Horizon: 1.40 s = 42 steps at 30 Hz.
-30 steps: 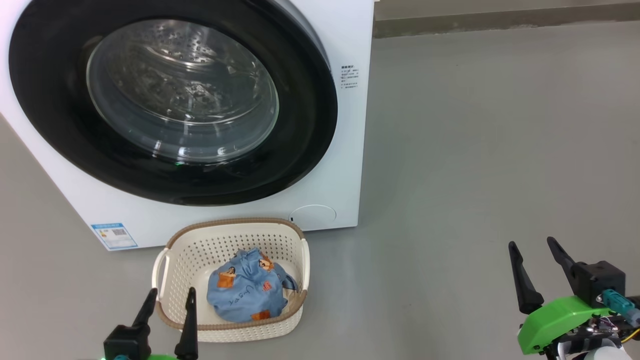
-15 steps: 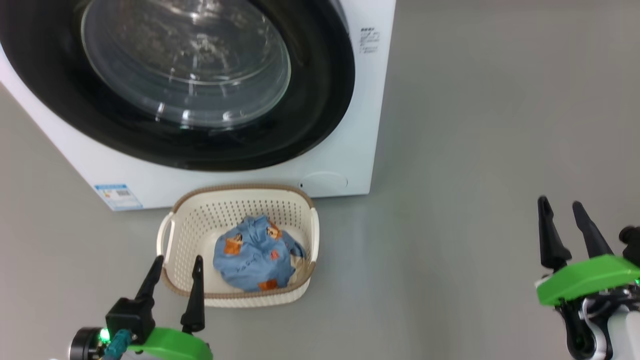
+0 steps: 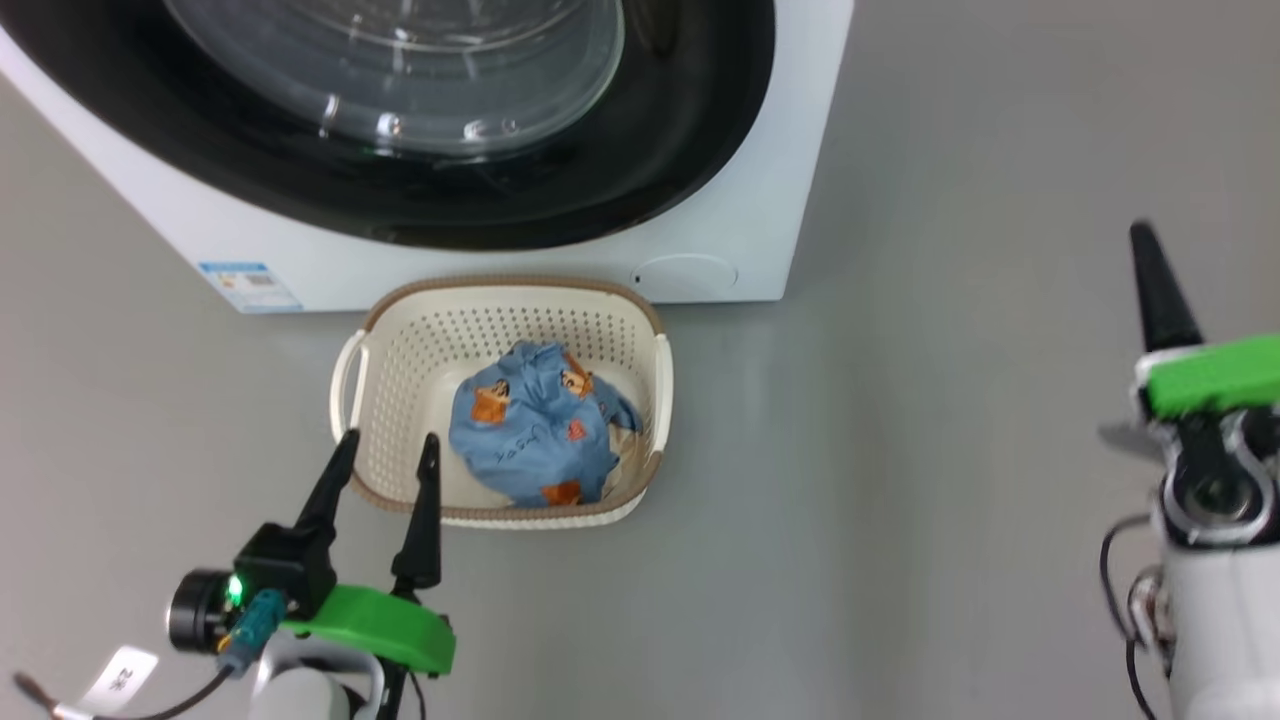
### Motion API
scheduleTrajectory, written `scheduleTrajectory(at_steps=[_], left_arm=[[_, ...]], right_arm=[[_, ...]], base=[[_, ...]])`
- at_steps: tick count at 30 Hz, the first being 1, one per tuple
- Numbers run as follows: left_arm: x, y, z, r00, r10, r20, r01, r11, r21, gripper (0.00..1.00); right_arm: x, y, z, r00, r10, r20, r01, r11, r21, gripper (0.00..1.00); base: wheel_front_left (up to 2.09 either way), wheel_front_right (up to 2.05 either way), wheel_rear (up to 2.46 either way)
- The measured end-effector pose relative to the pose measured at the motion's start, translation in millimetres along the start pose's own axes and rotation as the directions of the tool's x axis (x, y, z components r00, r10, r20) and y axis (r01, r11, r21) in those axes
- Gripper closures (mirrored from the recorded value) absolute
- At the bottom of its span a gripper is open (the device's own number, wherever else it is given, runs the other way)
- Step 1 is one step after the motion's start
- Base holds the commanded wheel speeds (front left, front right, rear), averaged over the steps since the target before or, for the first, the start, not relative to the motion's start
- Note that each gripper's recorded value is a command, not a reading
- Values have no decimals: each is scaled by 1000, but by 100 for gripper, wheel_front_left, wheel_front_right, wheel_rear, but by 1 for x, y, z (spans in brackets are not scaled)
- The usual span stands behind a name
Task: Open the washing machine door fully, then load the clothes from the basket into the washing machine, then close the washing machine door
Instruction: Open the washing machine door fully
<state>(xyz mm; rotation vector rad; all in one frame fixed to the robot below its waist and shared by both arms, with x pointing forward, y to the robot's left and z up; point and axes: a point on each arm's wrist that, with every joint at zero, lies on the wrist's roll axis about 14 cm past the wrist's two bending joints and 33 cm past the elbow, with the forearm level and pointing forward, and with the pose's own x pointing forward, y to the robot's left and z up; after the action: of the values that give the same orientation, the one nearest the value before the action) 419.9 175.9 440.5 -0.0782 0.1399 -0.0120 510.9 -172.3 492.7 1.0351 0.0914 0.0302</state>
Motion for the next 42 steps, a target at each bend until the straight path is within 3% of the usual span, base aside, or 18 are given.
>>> scheduleTrajectory(at_steps=[4,9,14,20,24,28,42], left_arm=[[6,1,-1,1000,2,4,-2,1000,0,0],[9,7,-4,1000,11,-7,-11,1000,7,0],[12,10,-4,1000,18,-7,-18,1000,12,0],[14,14,-7,1000,23,-15,-23,1000,12,0],[14,18,-11,999,30,-26,-30,999,15,0],[16,19,-12,999,36,-29,-35,999,8,0],[14,28,-20,997,59,-53,-58,998,20,0]], right_arm=[[29,10,-3,999,29,-18,-24,972,232,100],[61,37,-20,986,131,-99,-64,861,504,100],[87,69,-40,955,240,-175,-78,772,631,100],[110,110,-69,891,355,-283,-69,721,689,100],[124,134,-85,849,401,-343,-59,719,693,100],[140,149,-86,837,413,-360,-62,725,686,100],[166,181,-121,774,408,-485,-67,814,577,100]], base=[[0,0,0],[0,0,0],[0,0,0],[0,0,0],[0,0,0],[0,0,0],[0,0,0]])
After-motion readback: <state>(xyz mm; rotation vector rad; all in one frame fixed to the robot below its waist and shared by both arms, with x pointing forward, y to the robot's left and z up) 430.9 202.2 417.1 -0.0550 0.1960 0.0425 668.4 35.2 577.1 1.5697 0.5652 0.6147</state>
